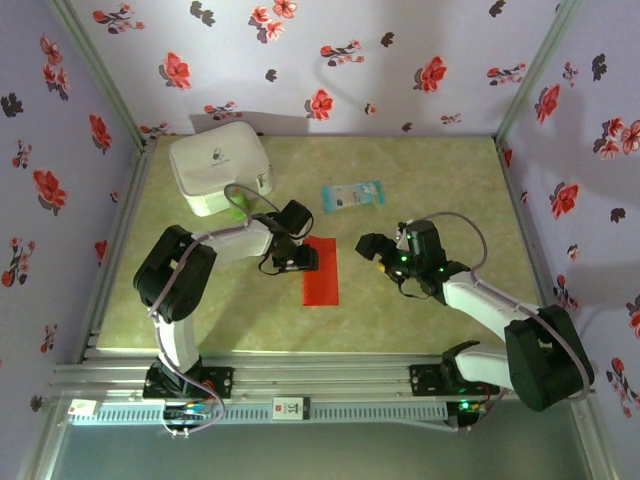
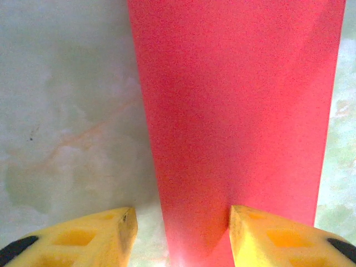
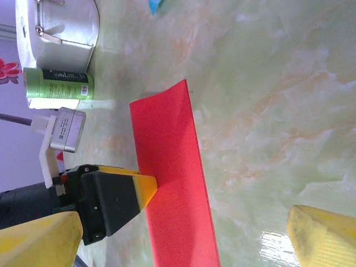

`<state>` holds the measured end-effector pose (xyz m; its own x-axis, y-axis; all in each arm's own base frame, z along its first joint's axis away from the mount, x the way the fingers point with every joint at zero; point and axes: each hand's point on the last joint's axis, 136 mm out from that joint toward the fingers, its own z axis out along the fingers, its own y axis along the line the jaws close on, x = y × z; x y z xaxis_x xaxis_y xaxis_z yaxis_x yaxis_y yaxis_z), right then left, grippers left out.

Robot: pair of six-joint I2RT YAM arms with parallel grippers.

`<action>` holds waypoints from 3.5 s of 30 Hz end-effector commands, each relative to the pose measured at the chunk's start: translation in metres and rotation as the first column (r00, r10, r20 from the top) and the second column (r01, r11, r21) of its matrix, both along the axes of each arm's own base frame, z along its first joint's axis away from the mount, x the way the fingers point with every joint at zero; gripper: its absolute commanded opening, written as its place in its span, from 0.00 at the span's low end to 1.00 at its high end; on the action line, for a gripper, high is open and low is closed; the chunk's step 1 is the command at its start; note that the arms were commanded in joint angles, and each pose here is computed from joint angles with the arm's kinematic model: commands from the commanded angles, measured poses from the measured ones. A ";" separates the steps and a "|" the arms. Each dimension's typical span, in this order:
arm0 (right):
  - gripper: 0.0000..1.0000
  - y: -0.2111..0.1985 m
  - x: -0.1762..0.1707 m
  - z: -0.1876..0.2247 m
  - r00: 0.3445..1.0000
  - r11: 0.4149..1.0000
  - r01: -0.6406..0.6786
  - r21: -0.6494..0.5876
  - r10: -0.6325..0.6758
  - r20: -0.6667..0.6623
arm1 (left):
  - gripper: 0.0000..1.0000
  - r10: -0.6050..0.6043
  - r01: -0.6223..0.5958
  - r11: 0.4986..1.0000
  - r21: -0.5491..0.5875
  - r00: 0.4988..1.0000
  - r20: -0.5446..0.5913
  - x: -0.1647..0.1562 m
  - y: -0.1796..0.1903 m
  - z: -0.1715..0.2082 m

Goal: Fold a paper plane with a square sheet of paper (pick it up from the middle)
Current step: First fold the square sheet of paper in half at the center of the table, then hold the square sheet of paper at the center of the table.

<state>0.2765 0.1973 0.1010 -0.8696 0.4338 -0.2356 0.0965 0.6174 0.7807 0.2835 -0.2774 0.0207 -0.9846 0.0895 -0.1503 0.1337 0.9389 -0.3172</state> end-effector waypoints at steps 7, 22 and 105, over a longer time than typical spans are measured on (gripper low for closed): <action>0.96 -0.001 -0.004 -0.003 1.000 1.000 -0.003 -0.018 0.002 -0.018 | 0.51 -0.013 0.015 0.999 0.052 0.999 -0.037 -0.006 0.007 -0.035; 0.96 -0.003 -0.004 -0.003 1.000 1.000 0.011 -0.017 -0.011 -0.017 | 0.51 -0.011 0.013 0.998 0.060 0.999 -0.041 -0.007 0.005 -0.045; 0.00 0.054 -0.015 -0.120 0.847 0.783 -0.511 -0.356 0.387 -0.365 | 0.57 0.082 -0.040 0.976 -0.213 0.978 0.192 0.014 -0.011 0.061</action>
